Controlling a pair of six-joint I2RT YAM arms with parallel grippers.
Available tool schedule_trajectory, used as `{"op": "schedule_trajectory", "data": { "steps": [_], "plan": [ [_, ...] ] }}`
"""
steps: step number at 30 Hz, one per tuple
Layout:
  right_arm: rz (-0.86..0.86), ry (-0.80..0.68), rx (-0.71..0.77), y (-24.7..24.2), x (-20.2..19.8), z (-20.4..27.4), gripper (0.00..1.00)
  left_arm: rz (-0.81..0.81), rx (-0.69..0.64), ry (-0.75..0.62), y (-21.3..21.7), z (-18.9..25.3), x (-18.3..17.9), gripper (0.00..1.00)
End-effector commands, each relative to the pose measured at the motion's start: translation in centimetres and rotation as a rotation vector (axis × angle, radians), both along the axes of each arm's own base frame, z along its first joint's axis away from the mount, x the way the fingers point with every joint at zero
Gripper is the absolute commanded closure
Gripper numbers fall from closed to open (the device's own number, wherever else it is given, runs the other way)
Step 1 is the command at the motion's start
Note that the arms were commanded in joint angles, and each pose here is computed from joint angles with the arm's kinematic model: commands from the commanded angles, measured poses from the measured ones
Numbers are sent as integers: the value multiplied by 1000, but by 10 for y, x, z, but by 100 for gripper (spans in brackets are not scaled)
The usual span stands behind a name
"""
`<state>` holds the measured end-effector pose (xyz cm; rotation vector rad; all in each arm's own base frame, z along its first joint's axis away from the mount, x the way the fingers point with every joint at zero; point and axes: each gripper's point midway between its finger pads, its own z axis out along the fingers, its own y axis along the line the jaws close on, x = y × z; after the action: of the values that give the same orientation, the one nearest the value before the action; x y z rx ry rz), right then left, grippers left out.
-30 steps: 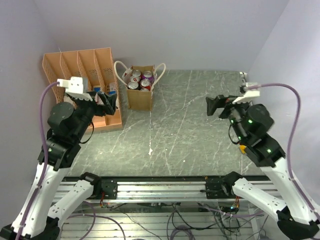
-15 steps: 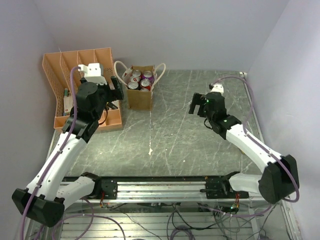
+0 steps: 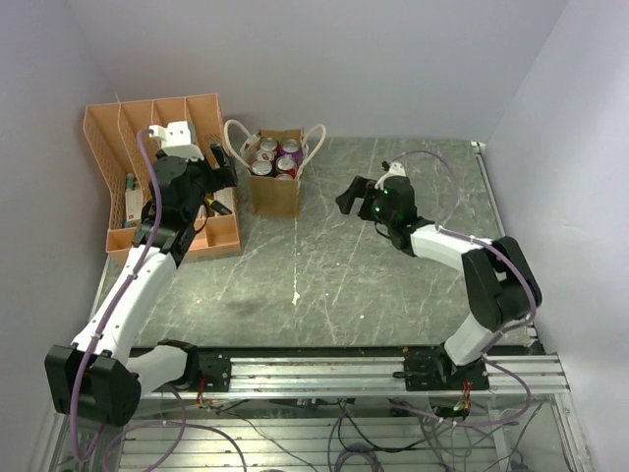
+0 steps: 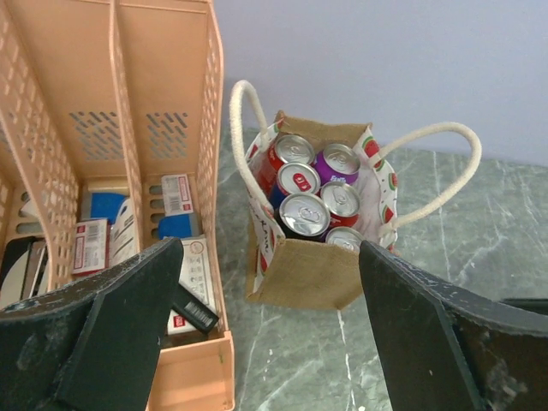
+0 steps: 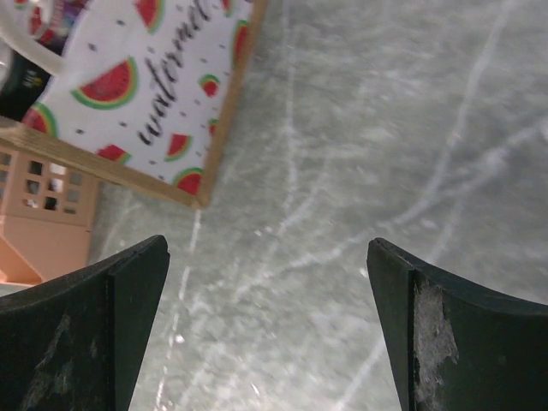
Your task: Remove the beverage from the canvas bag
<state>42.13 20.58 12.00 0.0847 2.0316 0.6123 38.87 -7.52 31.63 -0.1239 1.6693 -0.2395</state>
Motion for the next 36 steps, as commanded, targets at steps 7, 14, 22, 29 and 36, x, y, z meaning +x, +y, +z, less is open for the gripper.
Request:
{"op": "schedule_trajectory", "data": {
  "steps": [7, 14, 22, 29, 36],
  "plan": [
    [118, -229, 278, 89, 41, 68, 0, -156, -61, -77, -25, 12, 19, 6],
    [105, -262, 249, 137, 59, 80, 0, -170, -76, -56, -28, 5, 25, 6],
    [-226, -100, 199, 127, 99, 31, 4, -133, -90, -56, -19, 10, 25, 6],
    [-248, -40, 160, 136, 111, 9, 38, -86, -56, -61, -8, 12, 23, 6],
    [-221, -14, 127, 142, 100, 5, 77, -68, -62, -49, -3, 8, 27, 6]
  ]
}}
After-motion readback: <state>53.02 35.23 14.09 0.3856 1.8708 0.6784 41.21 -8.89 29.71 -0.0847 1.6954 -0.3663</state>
